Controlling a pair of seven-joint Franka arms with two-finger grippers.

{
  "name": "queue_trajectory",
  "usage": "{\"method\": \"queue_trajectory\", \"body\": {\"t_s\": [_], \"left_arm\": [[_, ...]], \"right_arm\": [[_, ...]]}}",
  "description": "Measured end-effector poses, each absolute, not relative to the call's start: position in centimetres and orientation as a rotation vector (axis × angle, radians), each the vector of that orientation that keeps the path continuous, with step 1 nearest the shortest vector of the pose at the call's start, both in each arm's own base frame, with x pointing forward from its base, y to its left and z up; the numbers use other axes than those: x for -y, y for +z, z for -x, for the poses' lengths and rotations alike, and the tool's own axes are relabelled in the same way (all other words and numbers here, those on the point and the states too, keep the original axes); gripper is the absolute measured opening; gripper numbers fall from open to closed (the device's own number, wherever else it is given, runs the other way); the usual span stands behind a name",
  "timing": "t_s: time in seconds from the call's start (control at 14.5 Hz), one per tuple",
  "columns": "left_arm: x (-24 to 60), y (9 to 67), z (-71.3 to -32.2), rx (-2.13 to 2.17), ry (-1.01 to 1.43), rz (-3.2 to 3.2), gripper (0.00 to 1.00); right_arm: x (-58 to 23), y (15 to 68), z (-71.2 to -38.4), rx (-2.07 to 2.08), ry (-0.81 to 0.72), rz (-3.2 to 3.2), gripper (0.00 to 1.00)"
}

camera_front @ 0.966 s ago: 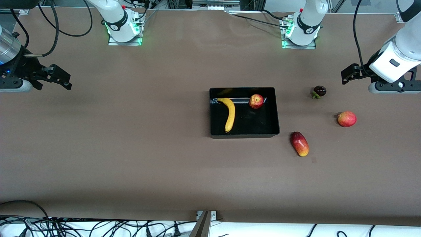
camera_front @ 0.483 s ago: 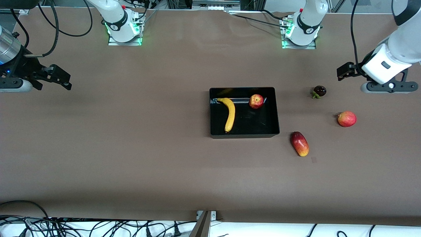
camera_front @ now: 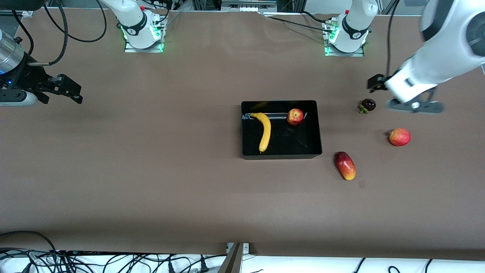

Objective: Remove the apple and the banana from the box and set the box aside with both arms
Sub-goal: 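Move the left gripper toward the red apple in the black tray, then lower the left gripper and grasp the red apple in the tray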

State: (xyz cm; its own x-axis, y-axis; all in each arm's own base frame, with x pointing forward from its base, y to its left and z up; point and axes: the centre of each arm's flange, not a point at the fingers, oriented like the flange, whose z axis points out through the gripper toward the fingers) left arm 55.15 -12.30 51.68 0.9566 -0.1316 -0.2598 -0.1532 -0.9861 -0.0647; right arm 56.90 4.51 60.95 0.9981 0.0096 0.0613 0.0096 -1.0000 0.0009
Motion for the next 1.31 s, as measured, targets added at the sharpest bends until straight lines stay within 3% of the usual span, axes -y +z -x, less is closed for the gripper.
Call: {"method": "queue_trajectory", "body": {"t_s": [0.55,0.83,1.31], "left_arm": [[27.4,37.6,-55.3,-0.092,0.342,3.078,1.00],[29.5,28.5,-51.6,-0.034,0.238,3.137,1.00],[31.4,23.7,-48.0,-0.126,0.254,3.054,1.00]], "right_arm": [[-4.6,61.0,-56.9,-0.017,0.097,-3.140,1.00],[-5.3,61.0,-56.8,-0.037,0.098,-3.140,1.00],[-6.1,61.0,-56.8,-0.058,0.098,-3.140,1.00]]}}
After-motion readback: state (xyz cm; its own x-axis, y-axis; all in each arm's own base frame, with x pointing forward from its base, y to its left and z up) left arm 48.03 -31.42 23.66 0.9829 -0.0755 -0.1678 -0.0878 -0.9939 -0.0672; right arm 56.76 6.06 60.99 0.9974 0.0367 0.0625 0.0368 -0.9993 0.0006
